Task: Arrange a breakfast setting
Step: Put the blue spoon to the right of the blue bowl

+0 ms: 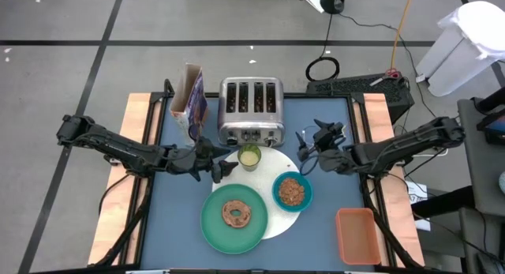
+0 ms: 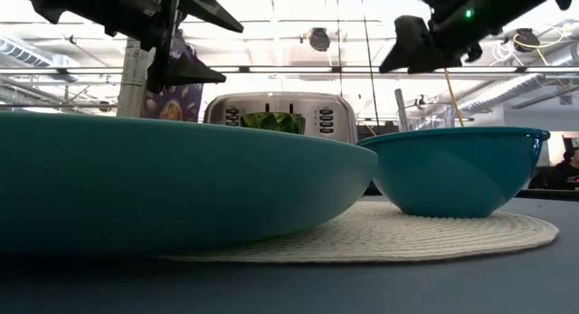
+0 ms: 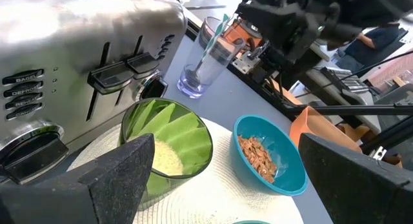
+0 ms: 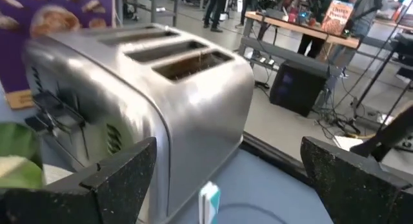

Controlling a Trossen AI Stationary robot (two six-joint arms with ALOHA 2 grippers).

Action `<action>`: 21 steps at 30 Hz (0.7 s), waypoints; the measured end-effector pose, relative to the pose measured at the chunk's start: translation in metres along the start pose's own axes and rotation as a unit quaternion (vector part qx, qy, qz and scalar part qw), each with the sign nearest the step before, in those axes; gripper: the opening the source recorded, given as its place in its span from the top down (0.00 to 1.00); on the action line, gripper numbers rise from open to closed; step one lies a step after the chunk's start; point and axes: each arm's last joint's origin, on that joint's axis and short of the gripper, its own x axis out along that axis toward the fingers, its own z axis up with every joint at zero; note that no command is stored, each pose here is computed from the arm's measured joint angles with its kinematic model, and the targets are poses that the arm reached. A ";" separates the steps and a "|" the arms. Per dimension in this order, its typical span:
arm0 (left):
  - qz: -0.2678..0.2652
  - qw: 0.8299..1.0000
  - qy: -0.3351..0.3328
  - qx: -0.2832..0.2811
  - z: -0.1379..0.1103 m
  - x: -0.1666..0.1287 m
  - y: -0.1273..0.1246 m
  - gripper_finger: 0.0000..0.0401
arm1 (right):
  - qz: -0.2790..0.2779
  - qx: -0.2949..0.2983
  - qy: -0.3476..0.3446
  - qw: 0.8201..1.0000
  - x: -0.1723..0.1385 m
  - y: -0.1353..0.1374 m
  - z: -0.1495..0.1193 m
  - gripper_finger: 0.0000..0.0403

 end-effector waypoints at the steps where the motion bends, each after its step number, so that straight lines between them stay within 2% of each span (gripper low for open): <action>1: 0.000 1.000 0.000 0.000 0.000 0.000 0.000 0.03 | -0.002 0.001 0.003 1.000 0.001 0.000 -0.005 0.07; 6: 0.000 1.000 0.000 0.000 0.000 0.000 0.000 0.03 | -0.013 0.032 0.019 0.999 0.005 -0.006 -0.033 0.07; 10: 0.000 1.000 0.000 0.000 0.000 0.000 0.000 0.03 | -0.017 0.031 0.026 0.999 0.006 -0.009 -0.044 0.07; 21: 0.000 1.000 0.000 0.000 0.000 0.000 0.000 0.03 | -0.018 0.069 0.027 0.997 0.006 -0.010 -0.047 0.17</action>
